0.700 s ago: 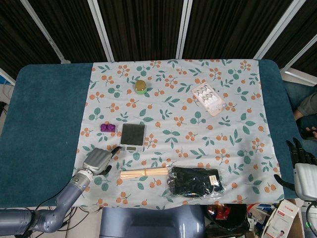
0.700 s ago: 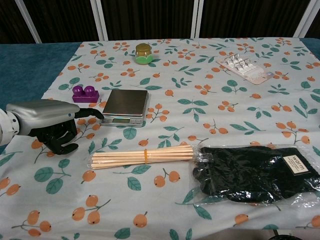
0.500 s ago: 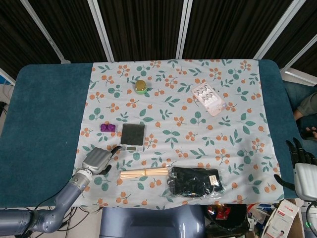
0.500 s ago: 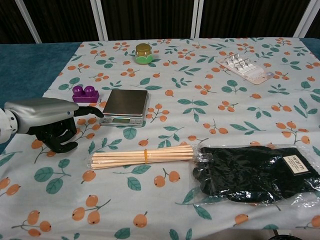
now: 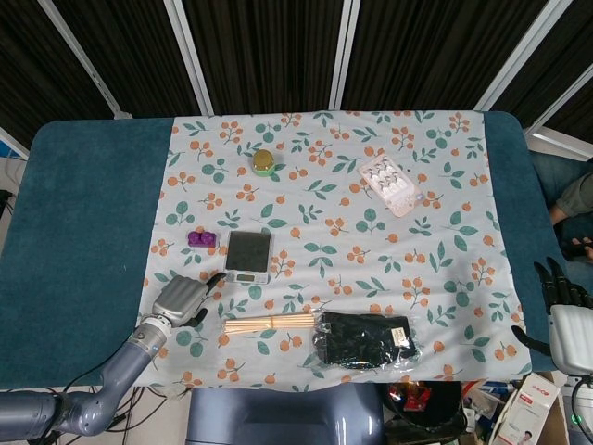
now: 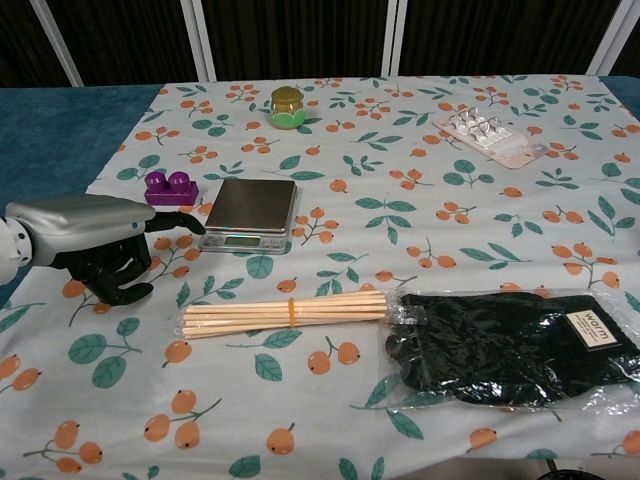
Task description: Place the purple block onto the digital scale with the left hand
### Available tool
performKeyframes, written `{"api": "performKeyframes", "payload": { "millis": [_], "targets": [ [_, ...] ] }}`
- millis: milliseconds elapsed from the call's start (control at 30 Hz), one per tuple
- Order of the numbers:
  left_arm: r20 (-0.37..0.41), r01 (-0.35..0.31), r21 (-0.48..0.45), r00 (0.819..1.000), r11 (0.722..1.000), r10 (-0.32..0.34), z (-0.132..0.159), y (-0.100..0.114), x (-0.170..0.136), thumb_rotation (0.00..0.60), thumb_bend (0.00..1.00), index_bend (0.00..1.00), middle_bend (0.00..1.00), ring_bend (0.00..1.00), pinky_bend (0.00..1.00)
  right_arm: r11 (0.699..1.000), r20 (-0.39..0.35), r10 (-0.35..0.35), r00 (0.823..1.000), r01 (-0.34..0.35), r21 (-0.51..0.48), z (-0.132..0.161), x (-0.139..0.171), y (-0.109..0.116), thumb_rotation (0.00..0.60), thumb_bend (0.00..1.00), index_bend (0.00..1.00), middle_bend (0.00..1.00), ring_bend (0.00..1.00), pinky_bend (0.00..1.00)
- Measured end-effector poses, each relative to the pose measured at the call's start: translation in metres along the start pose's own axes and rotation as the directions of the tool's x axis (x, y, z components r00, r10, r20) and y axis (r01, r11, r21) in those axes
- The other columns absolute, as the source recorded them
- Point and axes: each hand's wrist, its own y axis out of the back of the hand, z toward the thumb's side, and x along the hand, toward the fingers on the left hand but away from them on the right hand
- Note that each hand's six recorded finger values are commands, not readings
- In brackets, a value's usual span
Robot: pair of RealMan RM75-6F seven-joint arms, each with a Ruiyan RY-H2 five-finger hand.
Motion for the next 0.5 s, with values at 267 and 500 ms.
{"api": "performKeyframes", "payload": {
  "millis": [267, 500],
  "targets": [
    [0.003, 0.010, -0.001, 1.000, 1.000, -0.010, -0.0001, -0.0031, 0.0011, 0.600, 0.46, 0.12, 0.80, 0.72, 0.62, 1.000, 0.000, 0.000, 1.000, 0.000, 0.000, -0.0001, 0.0000, -0.0001, 0.600, 0.06, 0.05, 0.01, 0.17, 0.19],
    [0.004, 0.019, 0.001, 1.000, 1.000, -0.019, 0.0013, -0.0057, 0.0042, 0.600, 0.46, 0.12, 0.80, 0.72, 0.62, 1.000, 0.000, -0.001, 1.000, 0.001, 0.000, -0.0002, -0.0001, 0.0002, 0.600, 0.06, 0.05, 0.01, 0.17, 0.19]
  ]
}}
